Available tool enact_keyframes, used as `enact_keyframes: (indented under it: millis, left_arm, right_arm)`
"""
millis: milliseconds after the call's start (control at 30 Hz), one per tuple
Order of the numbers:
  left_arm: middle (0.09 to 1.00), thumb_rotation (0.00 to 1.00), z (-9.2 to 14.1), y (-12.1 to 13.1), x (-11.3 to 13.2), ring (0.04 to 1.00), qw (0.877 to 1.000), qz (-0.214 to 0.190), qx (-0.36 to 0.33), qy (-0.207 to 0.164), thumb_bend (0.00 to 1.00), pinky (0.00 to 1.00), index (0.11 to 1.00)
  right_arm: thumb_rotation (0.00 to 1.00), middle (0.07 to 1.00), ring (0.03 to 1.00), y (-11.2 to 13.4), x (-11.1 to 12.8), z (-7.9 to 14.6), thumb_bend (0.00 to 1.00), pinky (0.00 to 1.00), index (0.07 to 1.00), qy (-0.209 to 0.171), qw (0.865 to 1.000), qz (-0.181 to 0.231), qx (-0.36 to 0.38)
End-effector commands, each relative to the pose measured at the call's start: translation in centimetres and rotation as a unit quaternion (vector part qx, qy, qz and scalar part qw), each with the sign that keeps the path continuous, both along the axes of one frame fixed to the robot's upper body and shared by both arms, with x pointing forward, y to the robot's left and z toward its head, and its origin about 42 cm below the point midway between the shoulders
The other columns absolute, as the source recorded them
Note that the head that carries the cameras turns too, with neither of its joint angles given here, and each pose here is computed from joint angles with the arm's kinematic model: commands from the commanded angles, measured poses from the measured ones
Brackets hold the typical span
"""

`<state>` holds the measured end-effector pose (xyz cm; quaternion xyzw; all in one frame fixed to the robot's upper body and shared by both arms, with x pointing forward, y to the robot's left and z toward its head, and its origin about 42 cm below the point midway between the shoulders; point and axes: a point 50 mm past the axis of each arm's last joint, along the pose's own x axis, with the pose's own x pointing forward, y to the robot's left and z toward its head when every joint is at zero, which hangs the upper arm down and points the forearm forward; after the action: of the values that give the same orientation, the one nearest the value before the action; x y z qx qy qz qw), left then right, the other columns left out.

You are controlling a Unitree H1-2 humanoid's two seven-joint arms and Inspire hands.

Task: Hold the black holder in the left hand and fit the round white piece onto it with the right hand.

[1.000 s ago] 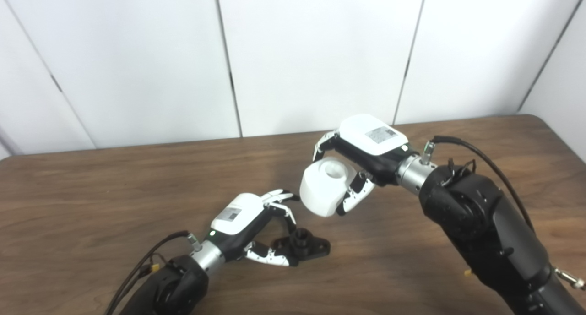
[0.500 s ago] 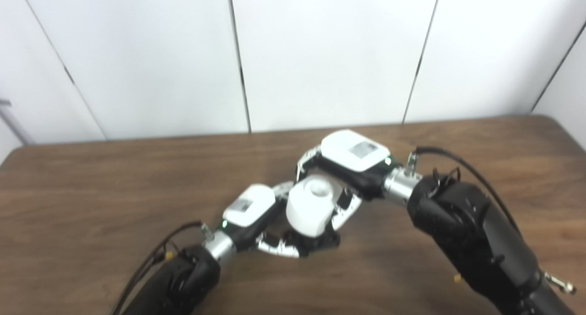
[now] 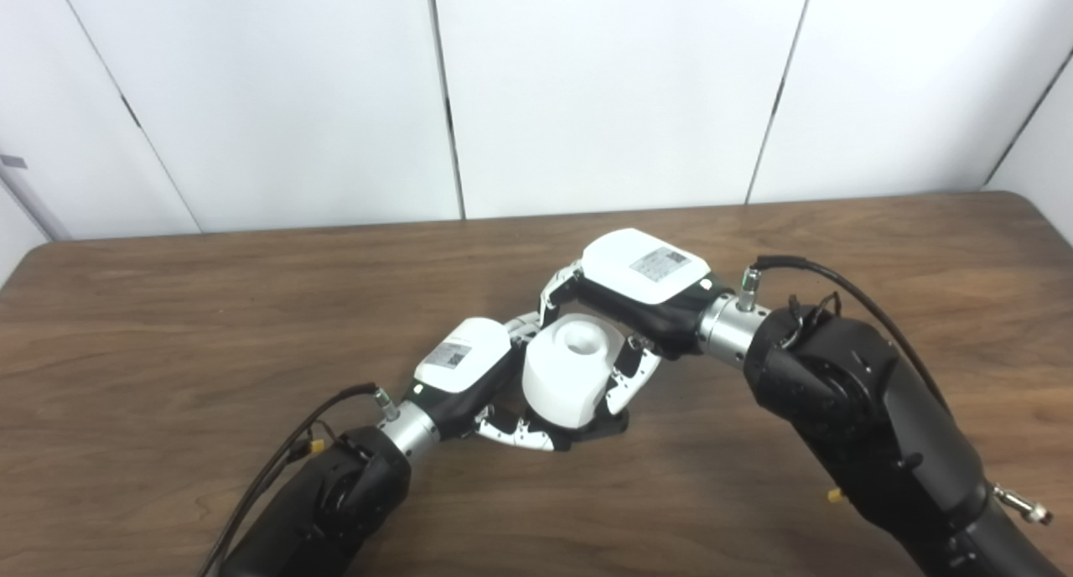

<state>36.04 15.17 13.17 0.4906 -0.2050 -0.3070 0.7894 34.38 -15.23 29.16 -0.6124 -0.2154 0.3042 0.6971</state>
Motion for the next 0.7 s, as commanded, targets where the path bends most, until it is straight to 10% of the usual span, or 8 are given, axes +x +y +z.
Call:
enact_keyframes:
  millis: [0, 667]
  left_arm:
    - [0.883, 0.07, -2.8, 0.3, -1.1, 0.932, 0.996, -0.004, 0.063, 0.056, 0.52, 0.76, 0.486]
    - [0.887, 0.07, -2.6, 0.4, -1.4, 0.933, 0.996, -0.005, 0.063, 0.064, 0.52, 0.75, 0.486]
  right_arm:
    - [0.14, 0.729, 0.759, 0.1, 0.1, 1.6, 0.53, 0.61, 0.480, -0.032, 0.999, 0.011, 0.009]
    - [0.14, 0.735, 0.764, -0.1, 1.3, 2.0, 0.53, 0.63, 0.481, -0.035, 0.999, -0.005, 0.015]
